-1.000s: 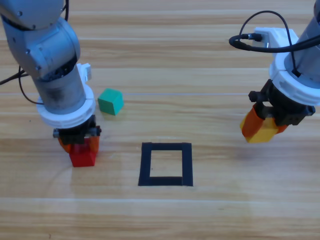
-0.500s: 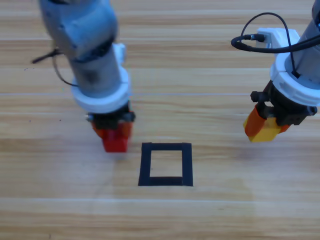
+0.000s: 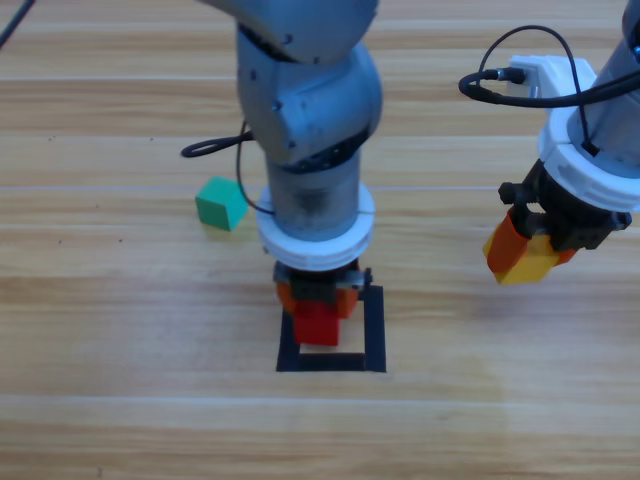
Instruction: Stack the blocks in the rectangular block: red at the bottom, yellow in the middle, green on top
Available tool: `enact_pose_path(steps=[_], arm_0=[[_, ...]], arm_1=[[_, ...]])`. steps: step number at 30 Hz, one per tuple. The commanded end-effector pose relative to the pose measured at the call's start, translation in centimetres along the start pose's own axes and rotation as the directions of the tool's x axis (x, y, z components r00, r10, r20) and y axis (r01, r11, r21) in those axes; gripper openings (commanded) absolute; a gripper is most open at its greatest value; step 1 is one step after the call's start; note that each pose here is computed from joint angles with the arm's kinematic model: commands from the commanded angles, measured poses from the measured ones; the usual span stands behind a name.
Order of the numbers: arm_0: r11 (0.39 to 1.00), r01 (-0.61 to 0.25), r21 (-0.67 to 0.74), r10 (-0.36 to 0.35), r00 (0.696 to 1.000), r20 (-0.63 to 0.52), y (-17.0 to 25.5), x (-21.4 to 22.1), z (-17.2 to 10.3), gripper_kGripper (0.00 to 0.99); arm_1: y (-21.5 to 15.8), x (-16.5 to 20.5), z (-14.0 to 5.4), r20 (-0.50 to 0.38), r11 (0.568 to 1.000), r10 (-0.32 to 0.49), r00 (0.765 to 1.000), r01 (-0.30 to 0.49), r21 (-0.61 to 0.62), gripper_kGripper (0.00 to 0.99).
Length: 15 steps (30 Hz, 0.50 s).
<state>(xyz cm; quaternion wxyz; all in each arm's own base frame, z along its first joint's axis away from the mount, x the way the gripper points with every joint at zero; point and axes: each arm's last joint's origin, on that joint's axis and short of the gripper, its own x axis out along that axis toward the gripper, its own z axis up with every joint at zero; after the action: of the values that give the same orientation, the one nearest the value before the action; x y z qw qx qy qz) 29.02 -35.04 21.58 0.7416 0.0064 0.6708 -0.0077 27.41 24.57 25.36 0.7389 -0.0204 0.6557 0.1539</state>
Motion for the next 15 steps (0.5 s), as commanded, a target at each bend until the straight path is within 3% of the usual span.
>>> enact_pose_path(steps=[1, 15], arm_0=[[0.999, -0.050, 0.012, 0.050, 0.998, -0.026, -1.8, 2.4, -0.6, 0.018], [0.998, -0.062, -0.014, 0.061, 0.997, -0.038, -2.2, 3.6, -0.4, 0.018]], arm_1=[[0.8, 2.1, 0.1, -0.032, 1.000, -0.003, 0.999, 0.003, -0.017, 0.000], [0.8, 2.4, 0.2, -0.031, 1.000, -0.014, 0.999, 0.014, 0.002, 0.000]])
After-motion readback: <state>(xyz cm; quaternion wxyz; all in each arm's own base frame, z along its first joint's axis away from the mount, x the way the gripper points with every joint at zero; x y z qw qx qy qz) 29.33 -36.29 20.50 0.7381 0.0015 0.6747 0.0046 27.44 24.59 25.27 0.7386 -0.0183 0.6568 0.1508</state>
